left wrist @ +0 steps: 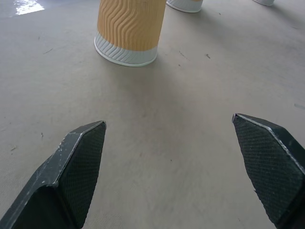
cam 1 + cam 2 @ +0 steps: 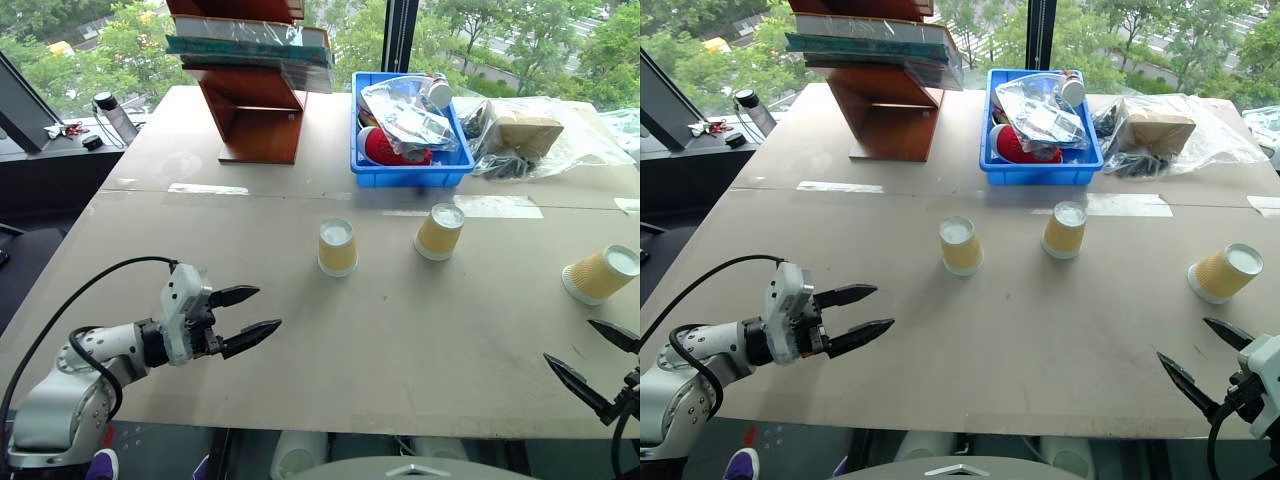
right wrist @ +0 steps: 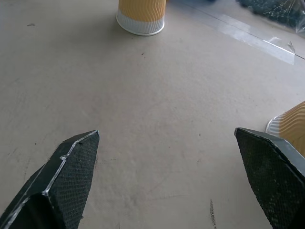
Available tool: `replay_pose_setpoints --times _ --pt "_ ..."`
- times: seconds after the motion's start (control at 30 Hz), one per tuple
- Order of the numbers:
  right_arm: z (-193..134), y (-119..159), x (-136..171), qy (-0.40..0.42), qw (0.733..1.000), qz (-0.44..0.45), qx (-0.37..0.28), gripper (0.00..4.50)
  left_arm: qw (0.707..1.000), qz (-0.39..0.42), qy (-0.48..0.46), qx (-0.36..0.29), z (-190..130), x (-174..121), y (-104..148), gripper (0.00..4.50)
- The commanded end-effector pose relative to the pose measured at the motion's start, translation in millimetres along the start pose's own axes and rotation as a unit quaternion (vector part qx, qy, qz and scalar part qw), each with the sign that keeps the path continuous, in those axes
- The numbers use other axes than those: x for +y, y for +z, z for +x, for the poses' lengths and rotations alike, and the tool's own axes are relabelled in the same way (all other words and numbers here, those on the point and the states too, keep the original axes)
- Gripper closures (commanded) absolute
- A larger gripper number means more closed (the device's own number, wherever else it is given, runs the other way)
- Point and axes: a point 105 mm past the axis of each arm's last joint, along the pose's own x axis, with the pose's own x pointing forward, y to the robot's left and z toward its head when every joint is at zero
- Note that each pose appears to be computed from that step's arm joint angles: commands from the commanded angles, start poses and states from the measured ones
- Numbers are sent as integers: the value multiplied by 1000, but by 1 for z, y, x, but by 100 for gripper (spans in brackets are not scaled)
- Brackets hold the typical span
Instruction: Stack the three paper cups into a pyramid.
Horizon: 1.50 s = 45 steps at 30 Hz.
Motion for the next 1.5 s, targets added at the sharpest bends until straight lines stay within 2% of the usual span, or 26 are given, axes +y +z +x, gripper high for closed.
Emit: replay_pose_setpoints --times 0.03,0.13,0.23,0.37,0.57,0.7,0.97,1.2,1.5 --pt "7 19 0 -33 999 -2 -37 0 999 15 -28 -22 8 -7 12 12" --pt "13 30 -8 -113 990 33 -72 0 996 51 -54 -57 24 -17 28 12" --pt "11 29 -20 -189 976 71 -78 0 986 39 -108 -120 30 -34 42 12" --pt "9 20 -34 -282 952 104 -61 0 971 49 -210 -98 28 -57 48 12" --pt "8 12 -61 -377 915 131 -61 0 955 81 -259 -120 30 -68 66 12" --pt "14 7 -74 -387 908 149 -61 0 954 81 -258 -129 34 -67 73 12" --pt "27 -5 -95 -385 905 172 -55 0 955 80 -253 -131 35 -66 72 12" --pt "37 1 -111 -377 908 169 -75 0 956 79 -250 -128 32 -67 68 12" --pt "45 9 -116 -362 912 169 -90 0 958 78 -244 -126 29 -59 68 12"
